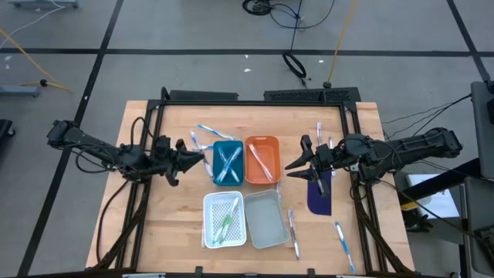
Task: Pick & Place Toothbrushes
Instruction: Put the purple toothbrush into the gray bin
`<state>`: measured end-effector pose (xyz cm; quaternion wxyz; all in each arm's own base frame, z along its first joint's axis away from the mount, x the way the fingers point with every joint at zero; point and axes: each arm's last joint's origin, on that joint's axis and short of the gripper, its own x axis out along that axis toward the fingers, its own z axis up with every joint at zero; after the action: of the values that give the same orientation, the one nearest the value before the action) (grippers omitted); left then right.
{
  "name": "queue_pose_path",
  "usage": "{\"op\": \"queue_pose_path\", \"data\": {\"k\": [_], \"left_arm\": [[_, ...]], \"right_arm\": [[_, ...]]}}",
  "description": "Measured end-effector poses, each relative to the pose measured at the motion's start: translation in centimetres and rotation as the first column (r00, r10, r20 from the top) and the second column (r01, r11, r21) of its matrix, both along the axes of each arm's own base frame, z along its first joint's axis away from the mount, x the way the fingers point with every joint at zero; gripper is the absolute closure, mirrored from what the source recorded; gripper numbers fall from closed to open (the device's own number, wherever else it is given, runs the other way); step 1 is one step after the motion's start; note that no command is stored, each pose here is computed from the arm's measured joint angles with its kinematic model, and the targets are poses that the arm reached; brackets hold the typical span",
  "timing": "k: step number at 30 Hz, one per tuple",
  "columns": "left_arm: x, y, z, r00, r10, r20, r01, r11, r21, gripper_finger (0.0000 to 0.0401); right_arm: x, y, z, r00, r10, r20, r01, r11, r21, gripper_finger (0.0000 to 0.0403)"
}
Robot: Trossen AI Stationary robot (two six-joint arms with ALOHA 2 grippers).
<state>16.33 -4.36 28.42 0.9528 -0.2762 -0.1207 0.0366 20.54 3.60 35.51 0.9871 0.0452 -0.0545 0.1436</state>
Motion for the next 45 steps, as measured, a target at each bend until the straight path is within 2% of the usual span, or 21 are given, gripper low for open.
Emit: {"op": "queue_pose_path", "data": {"k": [2, 5, 7, 10, 13, 15, 17, 21, 28, 38, 45], "left_arm": [[0.0, 0.1, 0.0, 1.0, -0.002, 0.014, 0.004, 0.994, -0.108, 0.0398], [0.0, 0.2, 0.0, 0.999, 0.011, 0.039, 0.0, 0.962, -0.275, 0.0399], [-0.1, 0.3, -0.1, 0.997, 0.041, 0.059, -0.014, 0.918, -0.396, 0.0398], [-0.1, 0.5, -0.2, 0.993, 0.081, 0.089, -0.016, 0.822, -0.569, 0.0399], [-0.1, 0.5, -0.2, 0.99, 0.082, 0.113, 0.014, 0.751, -0.66, 0.0399], [-0.1, 0.5, -0.2, 0.989, 0.079, 0.122, 0.027, 0.727, -0.686, 0.0398], [-0.1, 0.5, -0.2, 0.989, 0.078, 0.124, 0.03, 0.72, -0.693, 0.0399], [-0.1, 0.5, -0.2, 0.989, 0.078, 0.123, 0.029, 0.721, -0.692, 0.0398], [1.0, 0.1, -0.7, 0.996, 0.075, 0.057, -0.026, 0.798, -0.602, 0.0399], [7.3, -1.9, 1.5, 0.999, -0.011, -0.049, -0.009, 0.917, -0.399, 0.04], [11.3, -3.3, 1.8, 0.993, -0.064, -0.104, 0.03, 0.953, -0.302, 0.04]], "right_arm": [[0.0, 0.0, 0.0, 1.0, 0.0, -0.001, 0.0, 1.0, 0.002, 0.0326], [0.0, 0.0, 0.0, 1.0, 0.0, -0.001, 0.0, 1.0, 0.003, 0.0326], [0.0, 0.0, 0.0, 1.0, 0.002, -0.005, -0.002, 1.0, 0.017, 0.0326], [0.0, 0.0, 0.0, 1.0, 0.004, -0.008, -0.004, 1.0, 0.029, 0.0326], [0.0, 0.0, 0.0, 1.0, 0.004, -0.009, -0.004, 1.0, 0.031, 0.0326], [0.0, 0.0, 0.0, 1.0, 0.004, -0.009, -0.004, 1.0, 0.031, 0.0326], [0.0, 0.0, 0.0, 1.0, 0.004, -0.009, -0.004, 1.0, 0.031, 0.0326], [0.0, 0.0, 0.0, 1.0, 0.004, -0.009, -0.004, 1.0, 0.031, 0.0326], [0.4, 0.1, 0.0, 1.0, 0.011, -0.009, -0.011, 0.997, 0.082, 0.0326], [2.7, -0.2, -1.7, 0.996, -0.01, -0.094, 0.021, 0.994, 0.11, 0.0325], [3.6, -0.7, -1.3, 1.0, -0.027, -0.01, 0.028, 0.988, 0.152, 0.0294]]}}
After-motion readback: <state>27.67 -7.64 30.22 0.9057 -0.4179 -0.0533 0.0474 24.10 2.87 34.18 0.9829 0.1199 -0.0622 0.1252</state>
